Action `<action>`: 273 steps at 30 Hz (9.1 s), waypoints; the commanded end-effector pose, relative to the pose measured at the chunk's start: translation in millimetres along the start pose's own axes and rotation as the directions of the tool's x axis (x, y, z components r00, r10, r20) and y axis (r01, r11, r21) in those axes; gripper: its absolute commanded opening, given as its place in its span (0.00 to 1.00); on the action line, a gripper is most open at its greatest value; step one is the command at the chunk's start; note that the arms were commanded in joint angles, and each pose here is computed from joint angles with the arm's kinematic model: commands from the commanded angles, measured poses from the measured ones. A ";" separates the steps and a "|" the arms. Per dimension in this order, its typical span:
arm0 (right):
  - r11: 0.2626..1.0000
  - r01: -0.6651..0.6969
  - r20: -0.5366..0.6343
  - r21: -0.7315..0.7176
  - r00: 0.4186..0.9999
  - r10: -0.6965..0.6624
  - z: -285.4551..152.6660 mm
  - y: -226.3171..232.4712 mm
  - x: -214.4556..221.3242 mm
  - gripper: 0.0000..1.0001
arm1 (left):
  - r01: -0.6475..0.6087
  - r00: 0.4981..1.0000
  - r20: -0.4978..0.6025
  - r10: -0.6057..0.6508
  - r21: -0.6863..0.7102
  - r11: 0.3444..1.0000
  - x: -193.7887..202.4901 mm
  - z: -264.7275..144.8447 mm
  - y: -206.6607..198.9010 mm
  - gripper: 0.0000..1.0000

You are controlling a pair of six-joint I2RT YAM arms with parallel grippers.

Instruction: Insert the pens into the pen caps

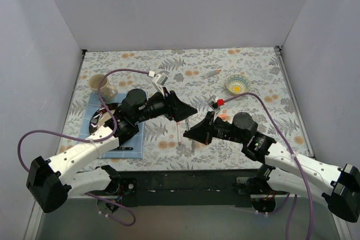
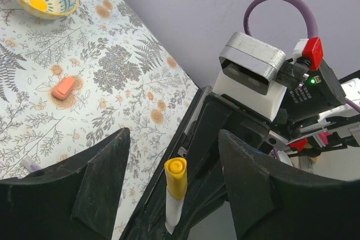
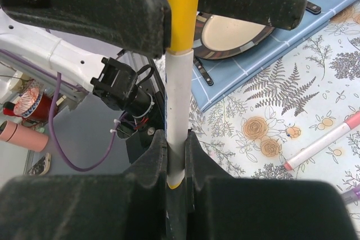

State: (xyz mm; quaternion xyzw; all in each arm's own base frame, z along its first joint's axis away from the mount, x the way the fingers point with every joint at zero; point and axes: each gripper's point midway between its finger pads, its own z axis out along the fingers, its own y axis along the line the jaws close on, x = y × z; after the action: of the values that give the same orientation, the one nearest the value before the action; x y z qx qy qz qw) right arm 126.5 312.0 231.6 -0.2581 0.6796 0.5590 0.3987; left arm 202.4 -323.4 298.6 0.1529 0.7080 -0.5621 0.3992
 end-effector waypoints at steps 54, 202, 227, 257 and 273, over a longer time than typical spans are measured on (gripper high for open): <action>0.908 0.376 0.304 0.184 0.857 -0.416 -6.8 2.9 -218.1 0.01 | 0.270 0.935 -0.284 -0.212 0.187 0.944 125.3 -4.2 -6.6 0.00; 0.894 -0.062 0.154 0.444 0.988 -0.008 -107.3 -50.0 -50.8 0.78 | -0.486 0.847 -0.465 0.257 -0.484 0.727 80.8 168.4 347.0 0.00; 0.526 -0.492 0.394 0.694 0.871 0.294 -30.5 -220.9 -53.8 0.72 | -0.238 0.966 -0.194 0.173 -0.393 0.888 77.4 67.6 215.1 0.00; 0.900 -0.303 0.313 0.313 0.928 0.203 15.3 -167.6 -66.5 0.01 | -0.192 0.978 -0.104 0.179 -0.136 0.972 53.9 52.0 104.0 0.25; 0.977 0.065 0.357 -0.204 0.934 0.013 -18.8 -22.0 -102.4 0.01 | -0.070 0.987 -0.119 0.113 0.315 0.947 40.9 10.6 -14.6 0.53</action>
State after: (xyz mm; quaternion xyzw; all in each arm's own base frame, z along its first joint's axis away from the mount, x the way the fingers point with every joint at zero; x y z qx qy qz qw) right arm 215.7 280.8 272.9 -0.1600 0.5889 0.6322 0.4775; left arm 198.7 -347.0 253.1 0.2490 0.6786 -0.5788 0.3775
